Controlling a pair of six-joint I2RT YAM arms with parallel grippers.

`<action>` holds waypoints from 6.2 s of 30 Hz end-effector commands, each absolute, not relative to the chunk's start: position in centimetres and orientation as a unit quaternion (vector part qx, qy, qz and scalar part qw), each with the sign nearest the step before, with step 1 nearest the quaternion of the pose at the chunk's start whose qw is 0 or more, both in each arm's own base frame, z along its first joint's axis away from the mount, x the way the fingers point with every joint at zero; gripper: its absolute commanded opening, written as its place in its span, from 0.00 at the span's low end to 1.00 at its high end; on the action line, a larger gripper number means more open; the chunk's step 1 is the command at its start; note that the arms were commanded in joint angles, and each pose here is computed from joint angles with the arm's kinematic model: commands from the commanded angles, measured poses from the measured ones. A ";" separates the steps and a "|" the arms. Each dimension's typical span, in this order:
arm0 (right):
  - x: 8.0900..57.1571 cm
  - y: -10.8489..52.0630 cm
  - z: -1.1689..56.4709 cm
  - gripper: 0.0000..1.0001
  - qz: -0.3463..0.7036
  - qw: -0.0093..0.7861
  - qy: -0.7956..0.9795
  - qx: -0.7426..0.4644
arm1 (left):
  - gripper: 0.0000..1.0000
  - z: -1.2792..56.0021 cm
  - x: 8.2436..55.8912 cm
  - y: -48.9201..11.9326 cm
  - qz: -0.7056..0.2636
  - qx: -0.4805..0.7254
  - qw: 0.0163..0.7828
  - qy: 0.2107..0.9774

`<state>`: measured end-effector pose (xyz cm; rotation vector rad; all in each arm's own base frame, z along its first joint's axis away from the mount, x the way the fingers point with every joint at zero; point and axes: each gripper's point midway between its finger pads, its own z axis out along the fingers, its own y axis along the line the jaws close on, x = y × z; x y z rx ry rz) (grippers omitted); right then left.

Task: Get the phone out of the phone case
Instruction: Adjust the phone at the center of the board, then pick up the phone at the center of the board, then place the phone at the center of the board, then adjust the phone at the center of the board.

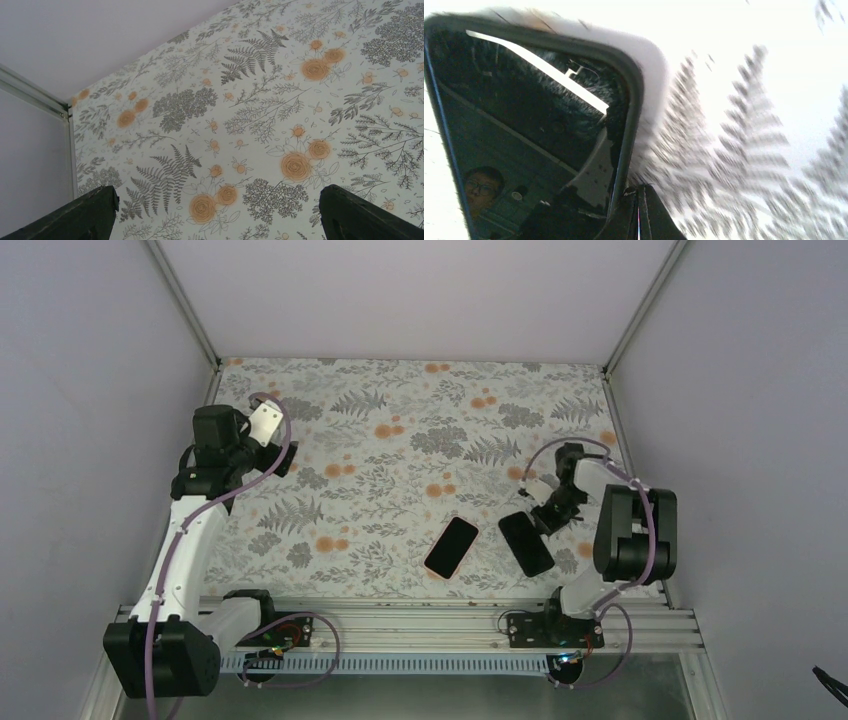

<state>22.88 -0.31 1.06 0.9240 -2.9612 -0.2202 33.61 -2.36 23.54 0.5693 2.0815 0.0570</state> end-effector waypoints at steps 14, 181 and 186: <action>31.8 7.6 6.0 0.45 -0.071 -0.084 -0.922 0.372 | 1.00 25.3 32.7 -1.2 0.062 0.220 0.496 0.838; 34.1 37.8 2.4 1.00 -0.174 -0.078 -0.756 0.626 | 1.00 18.4 35.3 -3.4 -0.123 0.300 0.426 0.845; 32.3 38.2 -0.1 1.00 -0.213 -0.002 -0.778 0.592 | 1.00 18.3 35.1 -3.5 -0.128 0.297 0.424 0.846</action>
